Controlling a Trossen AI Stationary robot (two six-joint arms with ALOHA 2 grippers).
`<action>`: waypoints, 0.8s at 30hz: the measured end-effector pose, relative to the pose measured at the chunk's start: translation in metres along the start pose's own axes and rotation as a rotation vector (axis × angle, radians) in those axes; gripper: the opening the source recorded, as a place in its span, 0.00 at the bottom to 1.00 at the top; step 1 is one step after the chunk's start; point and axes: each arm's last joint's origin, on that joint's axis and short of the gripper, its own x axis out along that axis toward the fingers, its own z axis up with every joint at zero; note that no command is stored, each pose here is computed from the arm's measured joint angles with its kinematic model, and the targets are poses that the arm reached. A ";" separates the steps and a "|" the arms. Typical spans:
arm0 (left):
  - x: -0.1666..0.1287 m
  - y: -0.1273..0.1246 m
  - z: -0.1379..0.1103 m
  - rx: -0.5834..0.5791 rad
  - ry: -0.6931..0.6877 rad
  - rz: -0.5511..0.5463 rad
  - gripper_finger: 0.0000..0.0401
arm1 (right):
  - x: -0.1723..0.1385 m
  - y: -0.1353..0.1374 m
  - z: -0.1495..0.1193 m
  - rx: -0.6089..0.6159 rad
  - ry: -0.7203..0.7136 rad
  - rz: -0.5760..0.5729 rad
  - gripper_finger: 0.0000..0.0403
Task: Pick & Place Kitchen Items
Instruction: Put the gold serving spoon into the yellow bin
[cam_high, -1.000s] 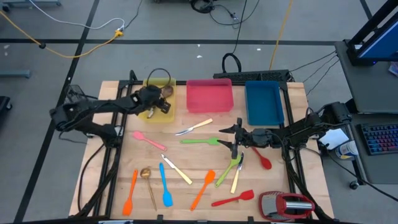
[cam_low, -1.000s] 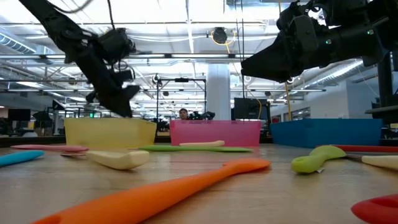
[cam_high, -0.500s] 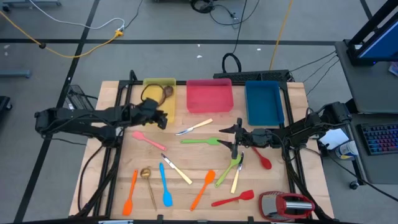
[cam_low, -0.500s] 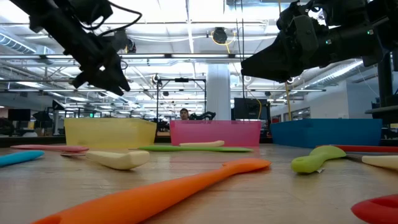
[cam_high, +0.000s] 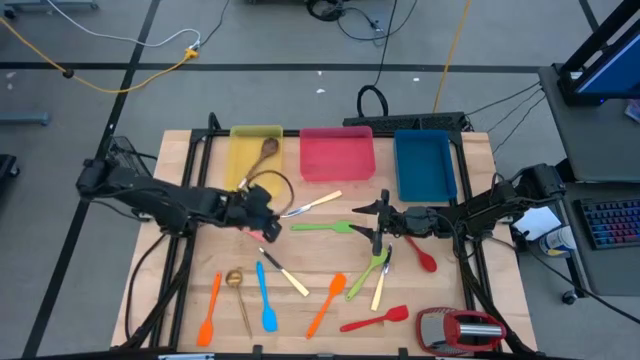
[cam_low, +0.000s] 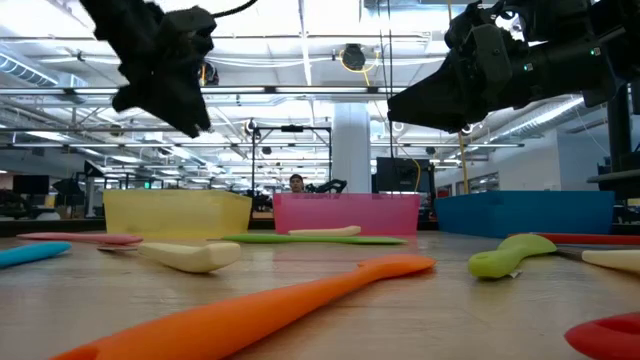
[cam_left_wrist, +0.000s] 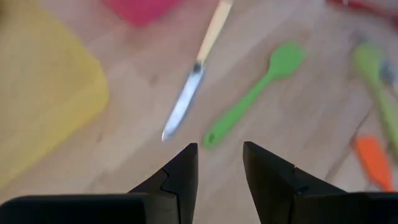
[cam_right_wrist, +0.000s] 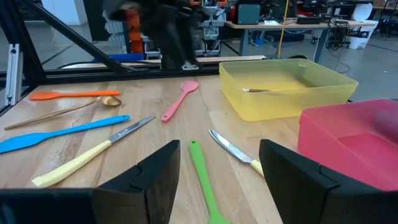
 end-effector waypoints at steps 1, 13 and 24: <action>-0.001 -0.005 -0.002 -0.003 0.034 0.033 0.33 | 0.000 0.000 0.000 0.000 0.000 0.000 0.53; -0.018 -0.060 -0.040 -0.179 0.394 0.108 0.33 | 0.000 0.000 0.000 0.000 0.000 0.001 0.53; -0.039 -0.073 -0.076 -0.401 0.726 0.127 0.33 | 0.000 0.000 0.000 0.000 0.001 0.003 0.53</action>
